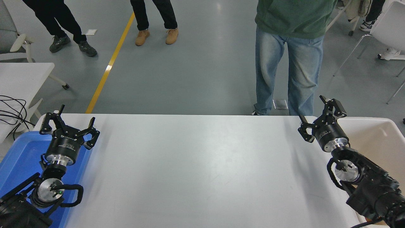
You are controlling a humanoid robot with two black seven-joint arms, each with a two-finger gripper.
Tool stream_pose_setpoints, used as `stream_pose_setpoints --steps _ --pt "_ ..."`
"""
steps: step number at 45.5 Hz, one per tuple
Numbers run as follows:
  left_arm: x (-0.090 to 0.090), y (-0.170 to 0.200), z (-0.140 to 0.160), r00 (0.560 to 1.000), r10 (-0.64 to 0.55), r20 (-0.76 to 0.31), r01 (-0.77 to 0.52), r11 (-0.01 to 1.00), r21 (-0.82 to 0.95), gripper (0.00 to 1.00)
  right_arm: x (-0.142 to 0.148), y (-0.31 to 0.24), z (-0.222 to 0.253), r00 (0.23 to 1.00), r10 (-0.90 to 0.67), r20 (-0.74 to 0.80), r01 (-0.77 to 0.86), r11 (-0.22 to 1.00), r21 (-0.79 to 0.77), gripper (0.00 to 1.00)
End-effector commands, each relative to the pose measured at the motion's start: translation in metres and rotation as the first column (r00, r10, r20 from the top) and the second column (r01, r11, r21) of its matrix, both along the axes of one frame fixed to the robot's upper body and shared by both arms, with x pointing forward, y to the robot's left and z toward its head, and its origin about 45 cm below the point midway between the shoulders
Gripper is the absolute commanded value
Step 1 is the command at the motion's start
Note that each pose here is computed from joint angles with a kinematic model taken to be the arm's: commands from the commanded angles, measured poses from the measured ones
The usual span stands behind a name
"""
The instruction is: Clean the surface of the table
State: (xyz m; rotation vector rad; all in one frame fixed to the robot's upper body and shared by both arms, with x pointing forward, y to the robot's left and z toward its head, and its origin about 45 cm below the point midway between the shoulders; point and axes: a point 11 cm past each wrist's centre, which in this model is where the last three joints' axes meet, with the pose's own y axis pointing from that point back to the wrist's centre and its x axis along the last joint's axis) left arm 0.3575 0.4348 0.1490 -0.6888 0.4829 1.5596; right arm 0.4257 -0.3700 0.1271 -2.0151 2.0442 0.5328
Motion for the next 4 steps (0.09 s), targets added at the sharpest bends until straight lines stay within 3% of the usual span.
stream_pose_setpoints --steps 1,4 --pt "0.0000 -0.0002 -0.0001 1.000 0.000 0.000 0.000 1.000 0.000 0.99 0.0010 -0.0013 0.0014 1.000 -0.011 0.011 0.011 1.000 -0.006 1.00" --pt "0.0000 -0.0002 -0.0001 1.000 0.000 0.000 0.000 1.000 0.000 0.99 0.0016 0.0031 0.0020 0.999 -0.016 0.031 0.015 1.000 0.004 1.00"
